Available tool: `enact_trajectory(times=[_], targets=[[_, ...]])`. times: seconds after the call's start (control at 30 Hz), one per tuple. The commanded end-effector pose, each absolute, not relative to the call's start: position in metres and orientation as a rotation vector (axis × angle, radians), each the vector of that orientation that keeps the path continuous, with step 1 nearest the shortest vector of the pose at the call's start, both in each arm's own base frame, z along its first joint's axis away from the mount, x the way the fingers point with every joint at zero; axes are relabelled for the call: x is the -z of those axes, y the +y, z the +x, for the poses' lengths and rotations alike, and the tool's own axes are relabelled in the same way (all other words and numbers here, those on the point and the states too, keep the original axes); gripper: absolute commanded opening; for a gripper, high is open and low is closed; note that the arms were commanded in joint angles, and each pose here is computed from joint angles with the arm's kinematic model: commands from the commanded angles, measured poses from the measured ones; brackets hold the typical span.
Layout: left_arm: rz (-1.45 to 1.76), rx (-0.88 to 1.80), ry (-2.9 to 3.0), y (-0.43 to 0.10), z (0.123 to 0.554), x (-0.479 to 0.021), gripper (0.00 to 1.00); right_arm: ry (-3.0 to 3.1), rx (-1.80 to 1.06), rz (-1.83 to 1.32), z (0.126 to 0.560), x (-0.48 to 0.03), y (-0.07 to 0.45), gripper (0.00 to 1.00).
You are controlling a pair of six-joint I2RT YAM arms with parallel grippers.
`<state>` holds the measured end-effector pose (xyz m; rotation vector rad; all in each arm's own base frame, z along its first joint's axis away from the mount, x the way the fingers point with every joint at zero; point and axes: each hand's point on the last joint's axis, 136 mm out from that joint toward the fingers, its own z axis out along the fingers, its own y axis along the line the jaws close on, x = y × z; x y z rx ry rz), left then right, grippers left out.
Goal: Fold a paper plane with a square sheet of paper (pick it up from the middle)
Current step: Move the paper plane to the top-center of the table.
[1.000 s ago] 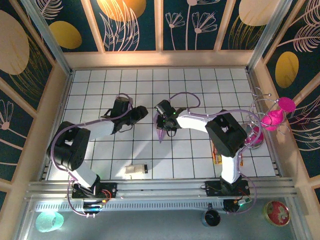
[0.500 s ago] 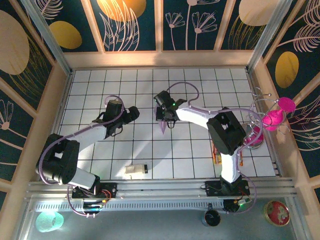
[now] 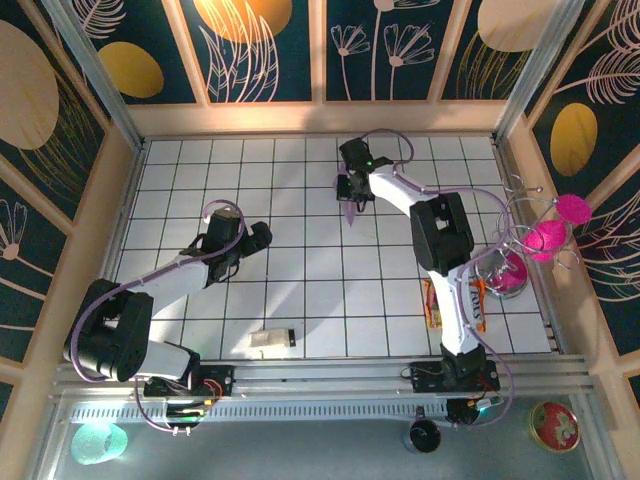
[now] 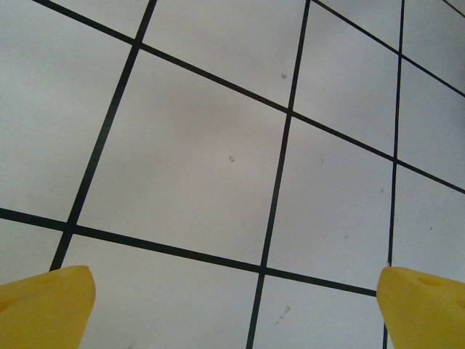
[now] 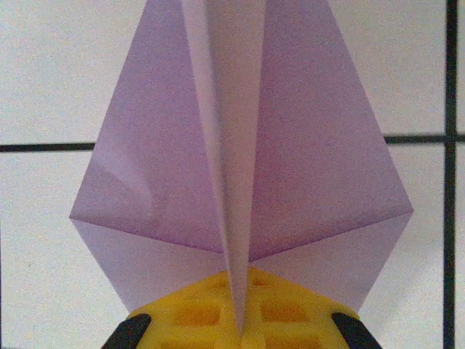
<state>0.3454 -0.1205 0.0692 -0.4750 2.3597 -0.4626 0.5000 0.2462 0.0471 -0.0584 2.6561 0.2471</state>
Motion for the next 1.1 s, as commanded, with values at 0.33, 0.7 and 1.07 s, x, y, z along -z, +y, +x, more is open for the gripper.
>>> enact_trajectory(times=[0.33,0.7,1.07], targets=[[-0.468,0.456,2.381,-0.119,0.343,-0.063,0.99,2.746,-0.209,-0.129,0.496,-0.025,0.247,0.20],[-0.475,0.468,2.390,-0.120,0.343,-0.060,0.99,2.784,-0.142,-0.106,0.493,-0.003,0.241,0.29],[-0.478,0.469,2.402,-0.121,0.343,-0.056,0.99,2.790,0.066,-0.135,0.487,0.027,0.229,0.42]])
